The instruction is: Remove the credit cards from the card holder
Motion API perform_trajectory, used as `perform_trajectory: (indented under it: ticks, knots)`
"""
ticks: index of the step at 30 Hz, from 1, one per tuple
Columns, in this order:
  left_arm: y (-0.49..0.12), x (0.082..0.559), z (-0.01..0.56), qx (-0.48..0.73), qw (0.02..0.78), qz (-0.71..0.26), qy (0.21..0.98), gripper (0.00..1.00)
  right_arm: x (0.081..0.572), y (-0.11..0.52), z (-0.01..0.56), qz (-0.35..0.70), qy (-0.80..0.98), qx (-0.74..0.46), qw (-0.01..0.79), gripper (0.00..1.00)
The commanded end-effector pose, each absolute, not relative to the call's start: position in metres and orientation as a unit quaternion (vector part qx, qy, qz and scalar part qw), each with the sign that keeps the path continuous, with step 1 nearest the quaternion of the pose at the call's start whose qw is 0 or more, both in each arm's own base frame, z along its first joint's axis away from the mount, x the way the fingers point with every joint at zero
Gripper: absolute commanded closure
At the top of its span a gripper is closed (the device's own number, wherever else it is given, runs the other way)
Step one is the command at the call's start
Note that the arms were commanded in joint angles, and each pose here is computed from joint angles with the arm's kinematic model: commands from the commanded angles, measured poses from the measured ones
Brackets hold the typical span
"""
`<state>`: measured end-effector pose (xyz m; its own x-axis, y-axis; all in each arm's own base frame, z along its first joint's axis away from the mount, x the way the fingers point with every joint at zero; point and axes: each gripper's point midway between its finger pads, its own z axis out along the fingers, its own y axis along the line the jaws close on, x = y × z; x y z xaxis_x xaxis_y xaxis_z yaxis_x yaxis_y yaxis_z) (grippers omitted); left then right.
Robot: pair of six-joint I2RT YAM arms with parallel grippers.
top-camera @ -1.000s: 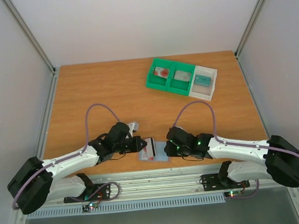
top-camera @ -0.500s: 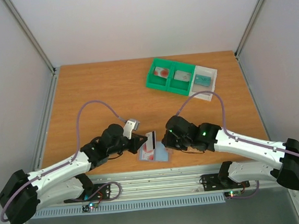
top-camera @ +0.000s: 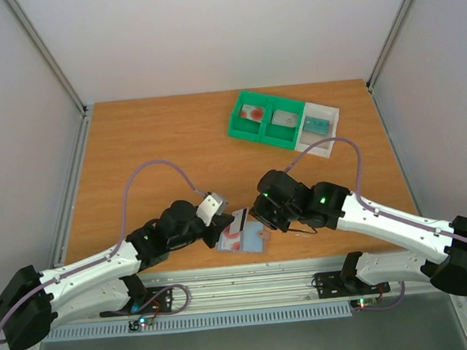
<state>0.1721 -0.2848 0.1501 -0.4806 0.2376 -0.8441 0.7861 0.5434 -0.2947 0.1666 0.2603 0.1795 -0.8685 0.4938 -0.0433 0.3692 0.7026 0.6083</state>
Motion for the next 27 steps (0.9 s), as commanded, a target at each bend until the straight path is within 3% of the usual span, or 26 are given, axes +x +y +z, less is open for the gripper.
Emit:
perform_trajectory:
  ticks: [1, 16, 27]
  knots:
    - [-0.288, 0.174, 0.163, 0.352, 0.440, -0.343, 0.751, 0.99, 0.176, 0.265, 0.199, 0.325, 0.896, 0.287, 0.102, 0.78]
    - [-0.288, 0.164, 0.176, 0.371, 0.467, -0.361, 0.717, 1.00, 0.173, 0.293, 0.193, 0.312, 0.891, 0.329, 0.029, 0.78]
    - [-0.287, 0.162, 0.176, 0.373, 0.472, -0.366, 0.710, 1.00, 0.178, 0.280, 0.178, 0.272, 0.883, 0.380, 0.043, 0.77]
